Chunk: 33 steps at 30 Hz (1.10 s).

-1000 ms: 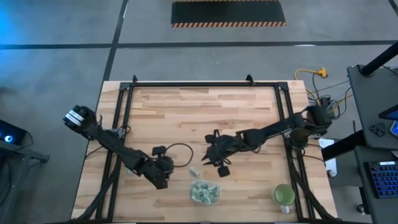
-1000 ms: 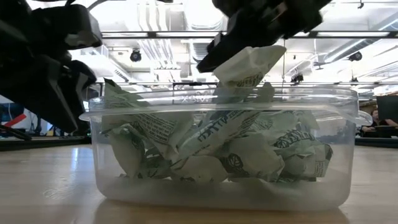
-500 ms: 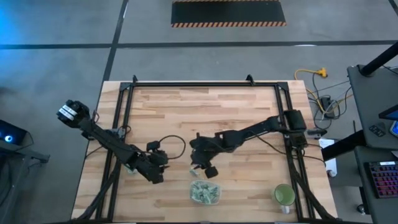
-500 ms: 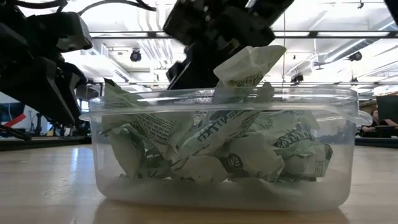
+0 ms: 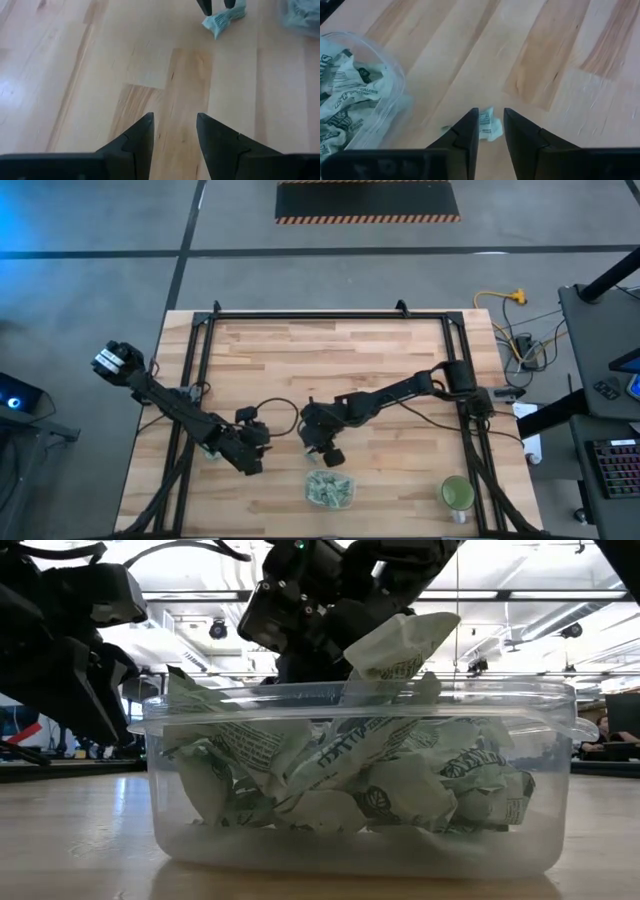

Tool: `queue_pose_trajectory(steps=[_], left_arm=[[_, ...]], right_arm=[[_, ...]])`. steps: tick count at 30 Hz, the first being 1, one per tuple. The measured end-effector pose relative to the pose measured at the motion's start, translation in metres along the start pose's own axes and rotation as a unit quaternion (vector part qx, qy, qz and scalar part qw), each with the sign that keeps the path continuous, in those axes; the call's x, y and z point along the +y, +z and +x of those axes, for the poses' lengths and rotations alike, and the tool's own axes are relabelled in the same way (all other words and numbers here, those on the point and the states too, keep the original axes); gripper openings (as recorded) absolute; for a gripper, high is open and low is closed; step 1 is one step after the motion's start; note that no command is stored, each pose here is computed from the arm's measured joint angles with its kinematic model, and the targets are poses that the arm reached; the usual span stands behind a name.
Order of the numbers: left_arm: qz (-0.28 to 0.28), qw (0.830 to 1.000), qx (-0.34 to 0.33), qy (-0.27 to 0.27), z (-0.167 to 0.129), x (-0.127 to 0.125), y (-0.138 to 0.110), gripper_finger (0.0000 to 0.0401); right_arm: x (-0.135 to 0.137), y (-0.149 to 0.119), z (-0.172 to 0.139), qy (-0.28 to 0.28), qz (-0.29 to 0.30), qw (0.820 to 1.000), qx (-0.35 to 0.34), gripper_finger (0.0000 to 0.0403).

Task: Pick and place Stevia / Truvia into bins
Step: Put the stevia packet into the transparent container

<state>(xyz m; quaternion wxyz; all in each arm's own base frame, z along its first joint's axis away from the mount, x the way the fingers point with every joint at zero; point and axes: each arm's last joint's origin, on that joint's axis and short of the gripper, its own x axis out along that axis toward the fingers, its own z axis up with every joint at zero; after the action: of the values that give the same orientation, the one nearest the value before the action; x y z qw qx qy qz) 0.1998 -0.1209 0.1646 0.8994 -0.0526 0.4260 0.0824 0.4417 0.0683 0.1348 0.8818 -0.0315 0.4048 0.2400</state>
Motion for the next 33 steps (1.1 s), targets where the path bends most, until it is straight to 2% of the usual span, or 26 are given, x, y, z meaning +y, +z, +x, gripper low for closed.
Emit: queue_pose_trajectory(steps=[33], left_arm=[[-0.001,1.000,-0.001,0.000,0.000,0.000,0.001,0.0132]], right_arm=[[-0.001,-0.016,0.011,0.000,0.031,0.999,0.025,0.0060]])
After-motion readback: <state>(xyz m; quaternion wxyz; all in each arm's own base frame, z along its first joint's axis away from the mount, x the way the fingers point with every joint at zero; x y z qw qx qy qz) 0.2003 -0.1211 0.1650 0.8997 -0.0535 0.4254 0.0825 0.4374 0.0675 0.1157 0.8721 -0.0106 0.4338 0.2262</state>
